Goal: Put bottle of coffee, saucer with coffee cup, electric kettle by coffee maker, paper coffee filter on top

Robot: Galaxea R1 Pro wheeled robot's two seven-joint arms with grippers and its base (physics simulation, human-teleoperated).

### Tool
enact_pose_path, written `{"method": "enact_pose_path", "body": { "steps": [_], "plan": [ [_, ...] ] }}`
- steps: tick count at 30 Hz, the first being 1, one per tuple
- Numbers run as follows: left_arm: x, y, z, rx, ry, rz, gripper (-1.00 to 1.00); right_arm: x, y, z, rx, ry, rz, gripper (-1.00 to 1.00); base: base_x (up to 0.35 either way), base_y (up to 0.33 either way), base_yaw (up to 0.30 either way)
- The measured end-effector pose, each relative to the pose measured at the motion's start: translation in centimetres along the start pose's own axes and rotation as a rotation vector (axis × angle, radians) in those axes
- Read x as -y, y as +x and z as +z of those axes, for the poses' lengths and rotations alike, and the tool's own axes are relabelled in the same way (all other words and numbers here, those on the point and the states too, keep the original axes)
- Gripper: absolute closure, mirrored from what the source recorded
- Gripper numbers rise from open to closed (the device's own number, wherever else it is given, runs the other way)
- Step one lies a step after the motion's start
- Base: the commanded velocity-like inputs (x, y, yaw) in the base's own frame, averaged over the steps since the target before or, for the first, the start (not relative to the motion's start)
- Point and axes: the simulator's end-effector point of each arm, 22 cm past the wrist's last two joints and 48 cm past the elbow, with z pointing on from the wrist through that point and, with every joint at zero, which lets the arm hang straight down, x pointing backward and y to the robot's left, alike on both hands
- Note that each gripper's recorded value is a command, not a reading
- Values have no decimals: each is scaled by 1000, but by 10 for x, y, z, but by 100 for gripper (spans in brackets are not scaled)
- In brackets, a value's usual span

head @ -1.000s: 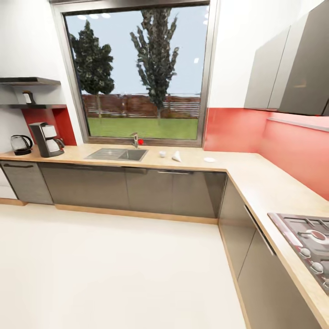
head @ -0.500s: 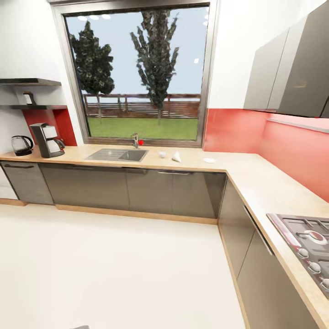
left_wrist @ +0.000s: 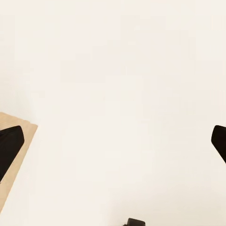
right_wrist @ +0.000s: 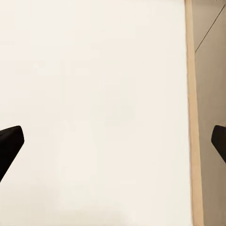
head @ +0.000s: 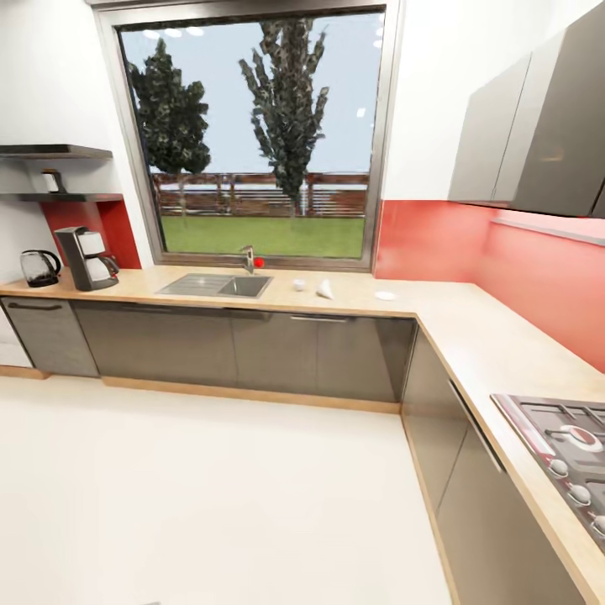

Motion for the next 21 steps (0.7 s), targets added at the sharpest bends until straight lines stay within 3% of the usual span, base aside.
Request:
{"method": "enact_pose_path", "body": {
  "steps": [9,21],
  "plan": [
    [-7,-2,0,5,-7,4,-100,3,-1,0,3,7,4,-100,311,16,0],
    [-8,-3,0,5,-9,4,-100,3,-2,0,6,9,6,-100,332,117,0]
  ]
}}
